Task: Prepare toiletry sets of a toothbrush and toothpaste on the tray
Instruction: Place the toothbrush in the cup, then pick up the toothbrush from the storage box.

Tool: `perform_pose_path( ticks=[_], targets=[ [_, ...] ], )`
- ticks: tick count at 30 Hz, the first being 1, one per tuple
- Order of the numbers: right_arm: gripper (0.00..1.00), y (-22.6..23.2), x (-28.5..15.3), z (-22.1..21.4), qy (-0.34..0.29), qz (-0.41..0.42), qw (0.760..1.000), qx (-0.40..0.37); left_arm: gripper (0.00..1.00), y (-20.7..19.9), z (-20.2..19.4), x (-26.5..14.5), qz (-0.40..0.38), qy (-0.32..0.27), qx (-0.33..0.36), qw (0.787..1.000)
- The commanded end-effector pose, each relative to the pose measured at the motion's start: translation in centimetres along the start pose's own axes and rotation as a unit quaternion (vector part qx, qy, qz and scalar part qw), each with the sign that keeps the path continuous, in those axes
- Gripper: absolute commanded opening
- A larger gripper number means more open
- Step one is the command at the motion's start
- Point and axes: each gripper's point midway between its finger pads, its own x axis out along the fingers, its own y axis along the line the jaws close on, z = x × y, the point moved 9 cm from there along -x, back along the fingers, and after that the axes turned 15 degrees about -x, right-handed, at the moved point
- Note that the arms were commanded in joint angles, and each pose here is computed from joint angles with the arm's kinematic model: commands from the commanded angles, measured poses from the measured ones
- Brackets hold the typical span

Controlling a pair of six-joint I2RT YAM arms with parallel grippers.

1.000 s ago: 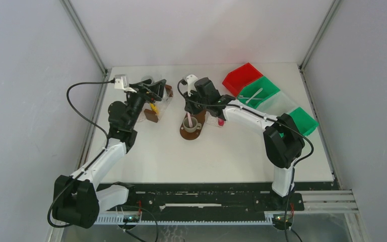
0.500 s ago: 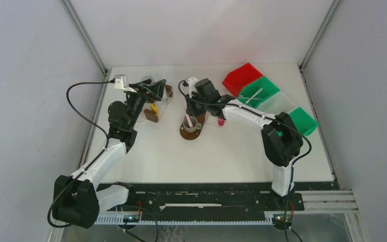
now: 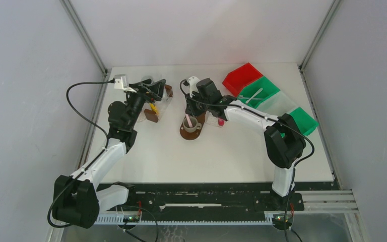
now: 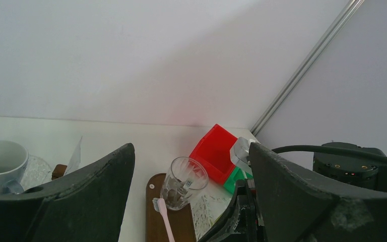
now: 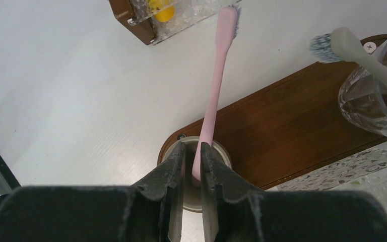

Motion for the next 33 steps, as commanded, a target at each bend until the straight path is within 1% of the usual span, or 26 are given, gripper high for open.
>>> perform_pose_path(
  ticks=[1,5,9,14,18,19,20,22,24,25,26,28,29,31,33],
  targets=[
    [0.22,0.0,-1.4,2.1,-0.046,0.001,0.999,0.004,0.87,-1.1,1.4,0.2,-0.029,-0.025,0.007,0.999],
    [0.21,0.0,-1.2,1.6,-0.038,0.001,0.999,0.008,0.87,-1.0,1.4,0.2,-0.029,-0.026,0.009,0.999],
    [0.23,0.0,-2.3,2.0,-0.059,0.003,0.998,0.008,0.87,-1.1,1.4,0.2,-0.031,-0.026,0.007,0.999],
    [0.25,0.6,-6.4,3.0,-0.114,-0.003,0.993,-0.023,0.87,-1.3,1.4,0.2,-0.038,-0.026,0.001,0.999],
    [0.26,0.2,-10.6,3.5,-0.163,-0.047,0.985,-0.041,0.87,-1.5,1.4,0.2,-0.043,-0.024,-0.002,0.999],
    [0.28,-0.2,-11.5,3.4,-0.171,-0.067,0.982,-0.042,0.87,-1.5,1.4,0.2,-0.044,-0.024,-0.002,0.999],
    [0.32,-0.5,-12.7,3.4,-0.183,-0.09,0.978,-0.044,0.87,-1.5,1.4,0.2,-0.045,-0.023,-0.002,0.999],
    [0.5,-1.7,-14.5,2.9,-0.202,-0.139,0.969,-0.032,0.87,-1.7,1.5,0.1,-0.048,-0.022,-0.003,0.999],
    [0.68,-3.4,-15.9,1.9,-0.222,-0.167,0.96,0.011,0.87,-1.7,1.5,0.1,-0.05,-0.02,-0.005,0.999],
    [0.74,-5.2,-16.7,1.1,-0.231,-0.185,0.954,0.047,0.87,-1.8,1.5,0.1,-0.052,-0.02,-0.005,0.998],
    [0.78,-6.4,-17.1,0.3,-0.236,-0.185,0.95,0.087,0.87,-1.8,1.5,0.1,-0.052,-0.02,-0.005,0.998],
    [0.78,-9.2,-17.7,-1.4,-0.233,-0.185,0.939,0.172,0.87,-1.8,1.5,0.1,-0.054,-0.021,-0.005,0.998],
    [0.77,-10.6,-17.6,-2.5,-0.222,-0.191,0.931,0.217,0.87,-1.9,1.5,0.1,-0.054,-0.021,-0.005,0.998],
    [0.74,-12.8,-17.5,-4.1,-0.205,-0.226,0.912,0.273,0.87,-1.9,1.5,0.0,-0.055,-0.022,-0.005,0.998],
    [0.73,-14.2,-17.3,-5.1,-0.189,-0.273,0.891,0.308,0.87,-1.9,1.5,0.0,-0.057,-0.022,-0.005,0.998]
  ],
)
